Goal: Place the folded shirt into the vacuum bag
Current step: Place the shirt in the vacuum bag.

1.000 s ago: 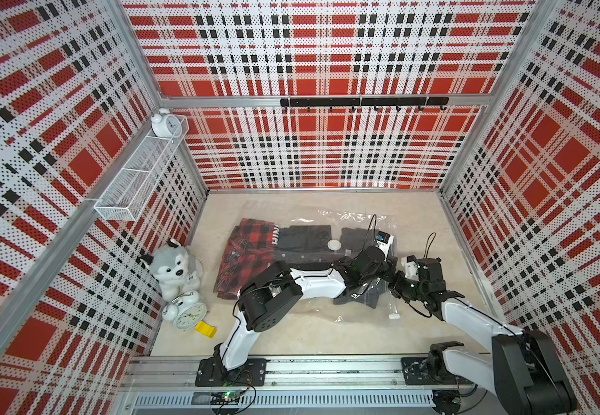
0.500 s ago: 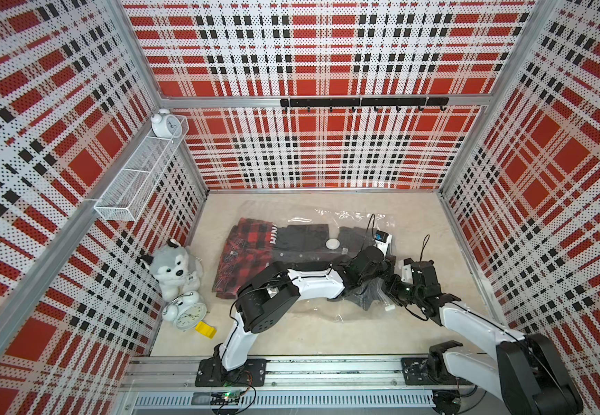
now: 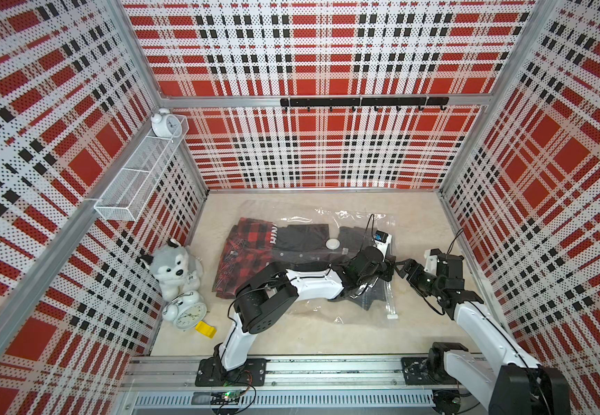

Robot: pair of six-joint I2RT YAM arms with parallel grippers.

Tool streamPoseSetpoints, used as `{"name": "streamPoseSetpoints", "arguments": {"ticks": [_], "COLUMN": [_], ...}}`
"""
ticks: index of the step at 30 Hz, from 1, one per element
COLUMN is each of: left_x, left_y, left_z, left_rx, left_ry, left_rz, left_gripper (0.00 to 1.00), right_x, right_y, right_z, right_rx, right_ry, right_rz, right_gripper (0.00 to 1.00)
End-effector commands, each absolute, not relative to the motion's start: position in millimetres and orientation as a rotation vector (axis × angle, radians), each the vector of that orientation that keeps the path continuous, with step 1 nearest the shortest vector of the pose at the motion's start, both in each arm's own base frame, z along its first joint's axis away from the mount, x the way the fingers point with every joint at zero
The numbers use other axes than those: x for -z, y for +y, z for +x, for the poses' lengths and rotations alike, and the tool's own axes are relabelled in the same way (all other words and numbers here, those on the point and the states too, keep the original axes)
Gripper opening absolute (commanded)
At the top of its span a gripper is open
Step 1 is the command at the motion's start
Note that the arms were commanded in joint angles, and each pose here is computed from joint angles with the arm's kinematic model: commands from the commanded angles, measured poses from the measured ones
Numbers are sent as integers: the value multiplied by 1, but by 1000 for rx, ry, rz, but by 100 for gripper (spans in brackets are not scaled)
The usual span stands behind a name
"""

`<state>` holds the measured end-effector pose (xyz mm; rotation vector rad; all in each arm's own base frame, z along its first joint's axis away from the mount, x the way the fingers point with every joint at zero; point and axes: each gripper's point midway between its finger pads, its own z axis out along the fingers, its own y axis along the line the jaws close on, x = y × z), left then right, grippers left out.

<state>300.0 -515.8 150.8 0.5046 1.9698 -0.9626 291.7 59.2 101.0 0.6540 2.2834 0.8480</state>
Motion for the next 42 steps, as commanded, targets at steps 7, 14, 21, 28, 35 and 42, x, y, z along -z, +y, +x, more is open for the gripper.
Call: {"name": "streamPoseSetpoints", "arguments": {"ticks": [7, 14, 21, 28, 35, 42], "left_x": [-173, -176, -176, -179, -174, -167], "left_y": [-519, -522, -526, -530, -527, -524], "left_z": [292, 293, 293, 292, 295, 301], "left_rx": [1010, 1023, 1036, 1047, 1029, 1011], "left_ry": [1915, 1909, 1907, 1899, 1909, 1920], "left_rz": [537, 540, 551, 557, 545, 533], "left_gripper": [0, 0, 0, 0, 0, 0], "right_x": [-89, -63, -52, -49, -50, -66], "right_y": [61, 76, 115, 153, 146, 112], "right_z": [354, 375, 388, 406, 399, 370], "right_rx": [-898, -989, -1103, -1212, -1164, -1073], "right_ry": [2283, 2317, 2326, 2295, 2293, 2297], "right_rz": [604, 621, 585, 579, 600, 600], "right_gripper": [48, 28, 15, 13, 25, 51]}}
